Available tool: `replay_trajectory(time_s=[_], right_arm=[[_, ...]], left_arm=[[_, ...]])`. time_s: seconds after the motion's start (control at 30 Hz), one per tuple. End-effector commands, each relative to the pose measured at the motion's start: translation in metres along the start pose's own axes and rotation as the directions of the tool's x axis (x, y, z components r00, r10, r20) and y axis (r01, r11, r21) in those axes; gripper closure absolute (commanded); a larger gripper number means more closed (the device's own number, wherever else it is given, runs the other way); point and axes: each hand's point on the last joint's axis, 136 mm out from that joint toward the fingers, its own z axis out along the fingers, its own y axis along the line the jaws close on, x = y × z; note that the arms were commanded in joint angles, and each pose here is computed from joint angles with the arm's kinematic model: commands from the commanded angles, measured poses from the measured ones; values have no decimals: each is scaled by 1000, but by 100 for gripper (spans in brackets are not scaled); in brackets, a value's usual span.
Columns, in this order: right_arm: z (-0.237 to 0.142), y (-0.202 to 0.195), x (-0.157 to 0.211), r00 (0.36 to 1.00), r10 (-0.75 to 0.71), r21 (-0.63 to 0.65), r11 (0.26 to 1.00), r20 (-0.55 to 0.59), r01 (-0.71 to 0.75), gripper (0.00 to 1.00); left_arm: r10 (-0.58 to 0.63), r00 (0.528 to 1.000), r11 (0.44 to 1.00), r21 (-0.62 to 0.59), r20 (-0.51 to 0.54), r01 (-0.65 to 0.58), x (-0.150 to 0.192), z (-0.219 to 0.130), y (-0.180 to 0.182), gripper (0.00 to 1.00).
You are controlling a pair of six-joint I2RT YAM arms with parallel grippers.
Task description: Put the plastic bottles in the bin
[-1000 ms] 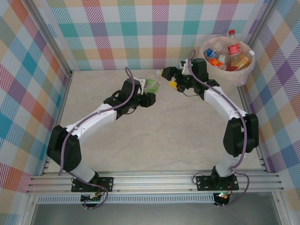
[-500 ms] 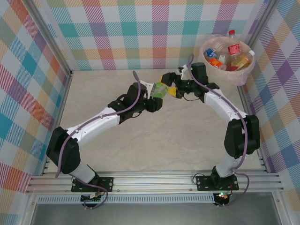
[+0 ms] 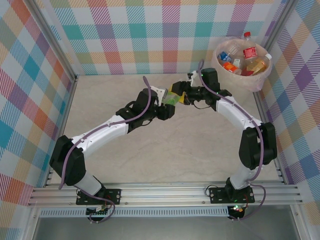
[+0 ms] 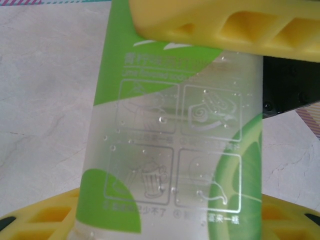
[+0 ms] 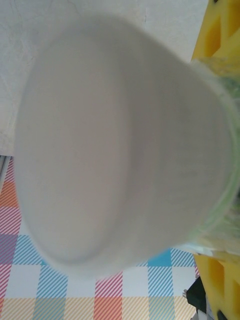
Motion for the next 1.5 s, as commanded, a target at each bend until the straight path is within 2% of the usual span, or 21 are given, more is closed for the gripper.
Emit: replay_trajectory(time_s=[0.0,0.13,0.33,0.47,0.67,0.8,1.0,1.2,1.33,1.47], right_arm=[[-11,20,-1,997,-72,-13,997,38,73,41],[-17,25,-3,992,-115,18,993,59,115,43],[-33,31,-14,975,-195,87,979,107,186,46],[-52,39,-28,953,-263,139,960,152,243,47],[-90,56,-50,901,-371,234,918,224,320,47],[-125,69,-71,851,-443,307,882,282,357,48],[-182,83,-113,774,-515,421,835,368,354,47],[-221,66,-159,741,-512,509,818,435,267,47],[-250,42,-194,728,-491,584,797,478,155,46],[-265,14,-226,710,-444,589,806,546,52,45]], left_arm=[[37,998,999,33,45,-39,-10,-8,-12,57],[33,999,999,26,40,-34,-11,-8,-11,52],[15,998,998,63,67,-19,-21,-20,-21,17],[12,993,992,123,119,-27,-34,-38,-33,6],[-5,975,998,66,222,-10,-46,-66,-18,0],[-40,958,997,-52,282,57,-49,-81,8,0],[-80,942,960,-228,326,160,-40,-94,51,0],[-109,941,937,-284,321,205,-32,-94,70,0],[-115,941,927,-307,318,217,-29,-94,78,0],[-127,938,918,-320,321,234,-29,-93,85,0]])
